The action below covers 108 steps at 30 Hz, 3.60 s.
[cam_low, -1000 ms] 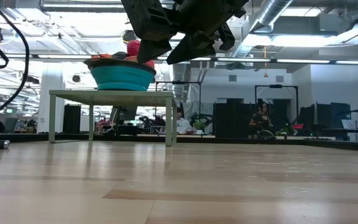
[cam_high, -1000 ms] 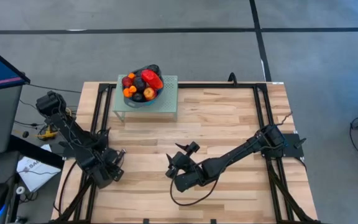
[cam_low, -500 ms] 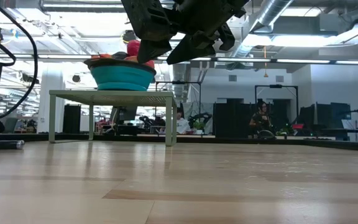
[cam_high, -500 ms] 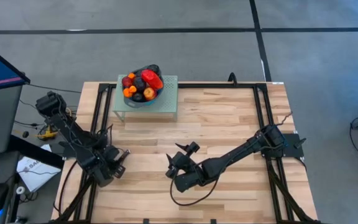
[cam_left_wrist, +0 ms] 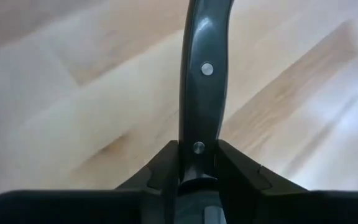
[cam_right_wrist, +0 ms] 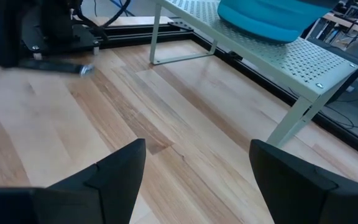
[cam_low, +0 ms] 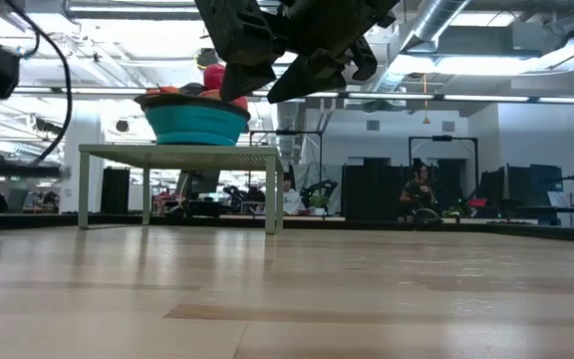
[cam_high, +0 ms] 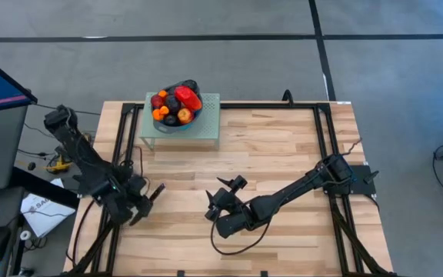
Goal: Pick & Place Fruit
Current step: Put the black knife on the shelf, then return to Home Position
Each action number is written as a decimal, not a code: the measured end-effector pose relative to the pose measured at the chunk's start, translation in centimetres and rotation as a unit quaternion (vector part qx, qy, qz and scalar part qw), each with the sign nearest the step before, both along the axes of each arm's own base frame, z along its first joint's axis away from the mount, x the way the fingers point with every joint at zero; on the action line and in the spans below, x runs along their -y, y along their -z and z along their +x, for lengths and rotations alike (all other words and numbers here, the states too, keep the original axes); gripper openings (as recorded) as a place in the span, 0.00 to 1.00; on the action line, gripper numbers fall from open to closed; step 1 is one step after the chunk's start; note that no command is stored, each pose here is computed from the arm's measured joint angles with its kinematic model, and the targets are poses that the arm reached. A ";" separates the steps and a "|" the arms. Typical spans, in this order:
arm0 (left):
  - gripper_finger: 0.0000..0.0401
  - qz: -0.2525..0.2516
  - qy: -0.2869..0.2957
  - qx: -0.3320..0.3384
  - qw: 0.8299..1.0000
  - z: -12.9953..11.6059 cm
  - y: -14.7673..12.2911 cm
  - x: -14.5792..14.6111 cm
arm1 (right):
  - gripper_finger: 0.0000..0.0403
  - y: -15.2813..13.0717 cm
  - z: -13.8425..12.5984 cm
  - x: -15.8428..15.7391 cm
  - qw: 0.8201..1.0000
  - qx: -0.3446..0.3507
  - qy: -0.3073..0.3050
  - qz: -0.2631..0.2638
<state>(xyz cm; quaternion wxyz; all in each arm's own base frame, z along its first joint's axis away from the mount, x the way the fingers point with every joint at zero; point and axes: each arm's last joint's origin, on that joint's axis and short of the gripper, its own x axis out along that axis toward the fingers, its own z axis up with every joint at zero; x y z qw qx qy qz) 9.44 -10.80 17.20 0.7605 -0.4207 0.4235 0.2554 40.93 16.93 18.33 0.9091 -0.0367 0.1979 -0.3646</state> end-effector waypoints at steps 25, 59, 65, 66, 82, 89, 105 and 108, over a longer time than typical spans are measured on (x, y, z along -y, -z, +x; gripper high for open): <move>0.21 0.167 -0.253 0.011 0.953 -1.9 -8.4 -11.3 | 0.70 -0.5 0.5 -0.2 1.000 0.008 -0.018 -0.015; 0.22 0.128 -0.314 -0.038 0.940 2.6 -8.6 -23.1 | 0.70 -2.0 -0.7 -3.6 0.996 0.018 -0.054 -0.066; 0.22 0.128 -0.334 -0.031 0.933 2.1 -8.7 -23.7 | 0.70 -2.2 -0.8 -3.9 0.996 0.027 -0.056 -0.061; 0.22 0.129 -0.337 -0.029 0.932 2.1 -8.7 -23.8 | 0.70 -2.2 -0.8 -4.0 0.996 0.028 -0.057 -0.061; 0.35 0.175 -0.339 0.002 0.924 2.4 -9.3 -24.6 | 0.70 -2.3 -0.8 -4.2 0.996 0.038 -0.059 -0.056; 0.43 0.198 -0.310 0.000 0.930 2.3 -9.6 -24.4 | 0.70 -2.3 -0.8 -4.2 0.996 0.038 -0.059 -0.056; 0.43 0.271 -0.234 0.089 0.929 -0.9 -13.0 -20.6 | 0.70 -2.3 -0.9 -4.4 0.996 0.032 -0.070 -0.053; 0.40 0.294 -0.170 0.128 0.932 -1.7 -13.7 -19.2 | 0.70 -3.3 -1.6 -4.1 0.994 0.006 -0.108 -0.027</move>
